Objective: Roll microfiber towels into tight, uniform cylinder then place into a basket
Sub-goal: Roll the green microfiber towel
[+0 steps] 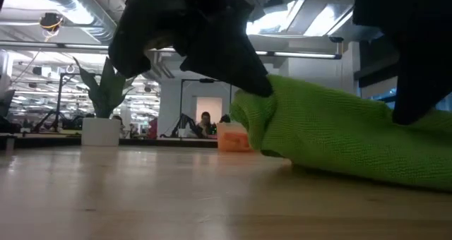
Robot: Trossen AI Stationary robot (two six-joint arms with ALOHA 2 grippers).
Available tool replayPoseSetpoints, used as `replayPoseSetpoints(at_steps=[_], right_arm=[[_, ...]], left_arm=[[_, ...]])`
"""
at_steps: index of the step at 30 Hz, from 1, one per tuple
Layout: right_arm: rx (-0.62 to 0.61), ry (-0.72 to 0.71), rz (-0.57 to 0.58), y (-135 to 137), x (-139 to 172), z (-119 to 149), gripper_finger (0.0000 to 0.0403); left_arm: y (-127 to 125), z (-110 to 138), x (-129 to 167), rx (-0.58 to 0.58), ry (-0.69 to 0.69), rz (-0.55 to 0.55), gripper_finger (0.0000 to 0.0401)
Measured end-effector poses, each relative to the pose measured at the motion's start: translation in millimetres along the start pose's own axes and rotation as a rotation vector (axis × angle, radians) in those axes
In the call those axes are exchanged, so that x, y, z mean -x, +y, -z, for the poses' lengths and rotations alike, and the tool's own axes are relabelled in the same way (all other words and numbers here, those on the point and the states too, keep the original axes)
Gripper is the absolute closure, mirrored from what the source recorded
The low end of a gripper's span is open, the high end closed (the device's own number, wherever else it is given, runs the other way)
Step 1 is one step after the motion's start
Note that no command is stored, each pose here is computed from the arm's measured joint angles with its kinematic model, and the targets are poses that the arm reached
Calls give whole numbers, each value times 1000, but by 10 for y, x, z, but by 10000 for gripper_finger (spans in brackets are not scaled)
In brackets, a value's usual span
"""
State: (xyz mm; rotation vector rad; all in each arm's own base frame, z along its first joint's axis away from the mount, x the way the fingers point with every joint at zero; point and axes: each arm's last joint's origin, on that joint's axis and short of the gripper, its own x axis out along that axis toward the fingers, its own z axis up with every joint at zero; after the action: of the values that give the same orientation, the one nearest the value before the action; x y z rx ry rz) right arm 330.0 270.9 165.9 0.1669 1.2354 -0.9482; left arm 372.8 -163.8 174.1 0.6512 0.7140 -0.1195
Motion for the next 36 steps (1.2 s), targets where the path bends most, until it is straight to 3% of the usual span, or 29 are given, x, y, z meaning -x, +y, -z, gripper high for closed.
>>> replayPoseSetpoints(at_steps=[13,20,29,36], right_arm=[[-20,42,157,-90,-422,16,402],[-27,157,203,-131,-521,-9,402],[-4,190,191,-120,-535,4,402],[91,185,96,-37,-549,-6,402]], left_arm=[[127,35,-61,29,4,-22,401],[142,87,-121,31,15,29,400],[197,183,-264,18,58,-6,400],[222,158,54,-41,174,-118,401]])
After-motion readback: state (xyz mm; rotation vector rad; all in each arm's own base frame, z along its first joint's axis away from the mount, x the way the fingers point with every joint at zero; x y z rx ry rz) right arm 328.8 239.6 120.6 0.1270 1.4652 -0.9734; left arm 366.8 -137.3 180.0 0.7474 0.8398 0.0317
